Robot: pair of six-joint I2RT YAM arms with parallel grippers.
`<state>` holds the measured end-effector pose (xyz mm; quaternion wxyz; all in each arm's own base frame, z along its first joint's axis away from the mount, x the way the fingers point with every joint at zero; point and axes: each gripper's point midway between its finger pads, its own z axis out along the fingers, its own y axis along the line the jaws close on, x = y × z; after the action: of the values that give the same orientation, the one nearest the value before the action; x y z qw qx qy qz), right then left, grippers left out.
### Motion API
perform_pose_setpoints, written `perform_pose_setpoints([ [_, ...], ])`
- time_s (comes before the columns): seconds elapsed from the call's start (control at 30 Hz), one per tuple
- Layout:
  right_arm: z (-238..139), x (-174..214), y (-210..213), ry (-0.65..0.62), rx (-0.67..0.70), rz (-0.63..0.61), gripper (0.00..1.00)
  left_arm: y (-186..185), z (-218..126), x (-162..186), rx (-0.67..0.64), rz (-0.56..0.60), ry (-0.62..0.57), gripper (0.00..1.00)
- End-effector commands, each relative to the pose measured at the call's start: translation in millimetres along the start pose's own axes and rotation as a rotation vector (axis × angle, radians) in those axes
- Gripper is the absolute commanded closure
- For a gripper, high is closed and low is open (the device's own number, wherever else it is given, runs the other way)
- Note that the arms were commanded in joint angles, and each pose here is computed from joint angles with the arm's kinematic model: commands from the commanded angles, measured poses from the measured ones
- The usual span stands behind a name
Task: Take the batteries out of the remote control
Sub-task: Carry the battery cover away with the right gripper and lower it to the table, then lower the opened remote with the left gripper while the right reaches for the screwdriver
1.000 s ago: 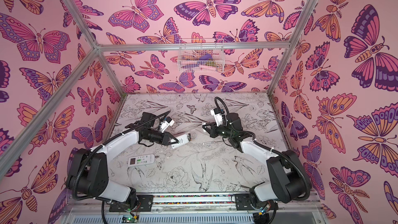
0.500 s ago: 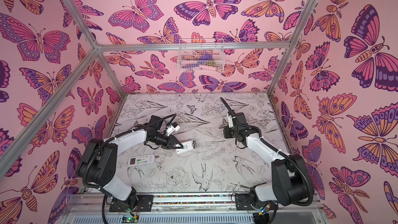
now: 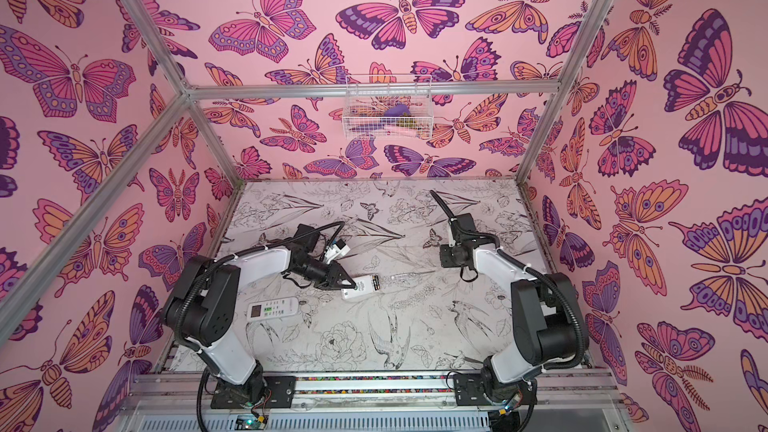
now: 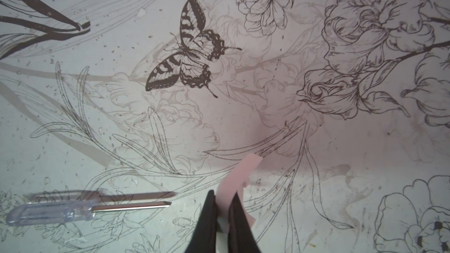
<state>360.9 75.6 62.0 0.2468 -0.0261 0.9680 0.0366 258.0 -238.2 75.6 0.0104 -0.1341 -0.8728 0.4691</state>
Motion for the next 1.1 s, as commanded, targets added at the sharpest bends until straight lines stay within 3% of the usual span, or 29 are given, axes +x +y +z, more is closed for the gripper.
perform_pose_setpoints([
  [0.0, 4, -2, -4, 0.037, 0.017, -0.017, 0.87, 2, 5, 2, 0.021, -0.063, 0.038, 1.00],
  [0.27, 7, -1, -5, 0.060, 0.023, -0.021, 0.65, 5, 6, -1, 0.000, -0.077, 0.043, 0.97],
  [0.6, -19, -5, 34, -0.002, -0.106, 0.030, 0.54, 18, 10, 1, -0.029, -0.115, 0.065, 0.85],
  [0.9, -32, 9, 117, -0.045, -0.314, 0.051, 0.49, 29, 13, 1, -0.071, -0.135, 0.081, 0.78],
  [1.07, -39, 32, 187, -0.018, -0.551, -0.166, 0.47, 33, 14, 1, -0.081, -0.144, 0.085, 0.74],
])
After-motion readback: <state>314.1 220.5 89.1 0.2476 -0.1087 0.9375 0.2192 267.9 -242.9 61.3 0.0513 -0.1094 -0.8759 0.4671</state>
